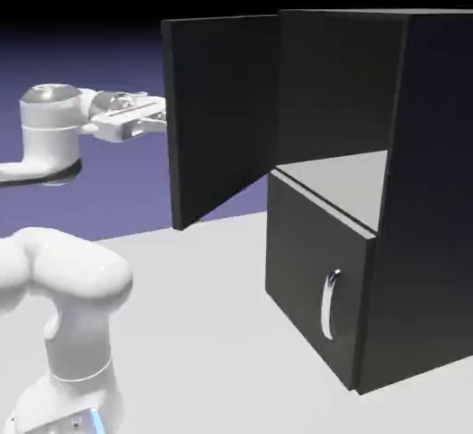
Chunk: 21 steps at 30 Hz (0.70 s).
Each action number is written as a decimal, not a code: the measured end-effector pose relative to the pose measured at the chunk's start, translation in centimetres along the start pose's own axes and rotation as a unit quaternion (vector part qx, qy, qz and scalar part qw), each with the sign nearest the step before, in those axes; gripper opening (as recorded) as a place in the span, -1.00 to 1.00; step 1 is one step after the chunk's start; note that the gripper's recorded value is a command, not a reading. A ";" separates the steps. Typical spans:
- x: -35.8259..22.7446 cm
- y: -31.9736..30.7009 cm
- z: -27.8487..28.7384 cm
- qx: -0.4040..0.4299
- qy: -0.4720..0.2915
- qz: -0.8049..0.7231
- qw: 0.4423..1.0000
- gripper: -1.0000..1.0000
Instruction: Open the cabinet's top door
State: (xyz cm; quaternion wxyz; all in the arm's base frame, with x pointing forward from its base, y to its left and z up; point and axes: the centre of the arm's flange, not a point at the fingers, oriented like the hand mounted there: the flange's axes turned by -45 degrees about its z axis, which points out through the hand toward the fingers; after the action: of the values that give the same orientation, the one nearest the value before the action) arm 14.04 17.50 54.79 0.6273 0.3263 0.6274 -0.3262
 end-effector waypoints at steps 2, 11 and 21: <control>0.0 0.9 -1.8 0.028 0.000 0.000 1.000 -1.00; 0.0 5.5 -8.9 0.144 0.000 0.000 0.990 -1.00; 0.0 10.2 -13.6 0.232 0.000 0.000 0.973 -1.00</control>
State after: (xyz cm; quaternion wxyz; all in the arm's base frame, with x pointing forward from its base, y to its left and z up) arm 14.57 34.47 54.79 0.5345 0.4630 0.5345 -0.4629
